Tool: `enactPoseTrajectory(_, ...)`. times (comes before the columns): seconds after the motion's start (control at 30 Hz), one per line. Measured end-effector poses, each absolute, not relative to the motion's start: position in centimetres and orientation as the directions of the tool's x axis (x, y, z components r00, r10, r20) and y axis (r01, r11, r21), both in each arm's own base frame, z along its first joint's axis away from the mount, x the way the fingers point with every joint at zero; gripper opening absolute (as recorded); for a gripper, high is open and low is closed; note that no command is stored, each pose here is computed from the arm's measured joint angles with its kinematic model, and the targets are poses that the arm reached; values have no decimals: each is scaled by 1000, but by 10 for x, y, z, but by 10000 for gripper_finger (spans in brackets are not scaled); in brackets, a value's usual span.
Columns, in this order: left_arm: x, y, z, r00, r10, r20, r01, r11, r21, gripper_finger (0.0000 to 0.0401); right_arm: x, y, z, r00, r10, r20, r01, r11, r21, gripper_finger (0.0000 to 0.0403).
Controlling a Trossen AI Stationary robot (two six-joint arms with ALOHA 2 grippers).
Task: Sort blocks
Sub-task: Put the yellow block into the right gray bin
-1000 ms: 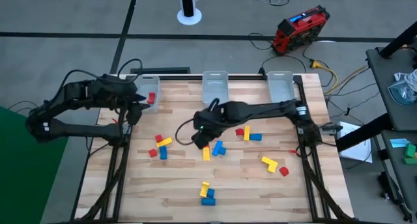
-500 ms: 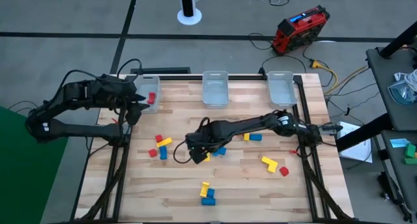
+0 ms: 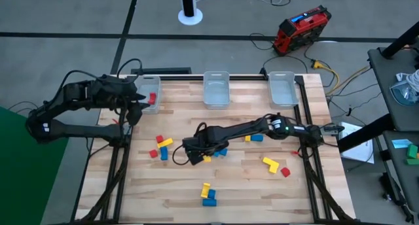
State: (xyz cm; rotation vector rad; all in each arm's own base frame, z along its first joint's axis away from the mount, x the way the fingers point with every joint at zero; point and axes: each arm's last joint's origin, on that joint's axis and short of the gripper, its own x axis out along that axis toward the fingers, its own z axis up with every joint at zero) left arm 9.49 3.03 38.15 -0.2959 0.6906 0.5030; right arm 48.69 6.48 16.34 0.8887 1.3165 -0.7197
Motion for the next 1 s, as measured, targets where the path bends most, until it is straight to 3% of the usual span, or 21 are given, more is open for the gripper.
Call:
enactPoseTrajectory(0.47, 96, 30, 381, 657, 341, -672, -532, 842, -94, 166, 492, 63, 143, 122, 40, -992, 851, 511, 125, 255)
enactPoseTrajectory(1.0, 96, 31, 381, 650, 356, -671, -542, 836, -80, 166, 493, 63, 139, 123, 34, -992, 812, 571, 121, 123)
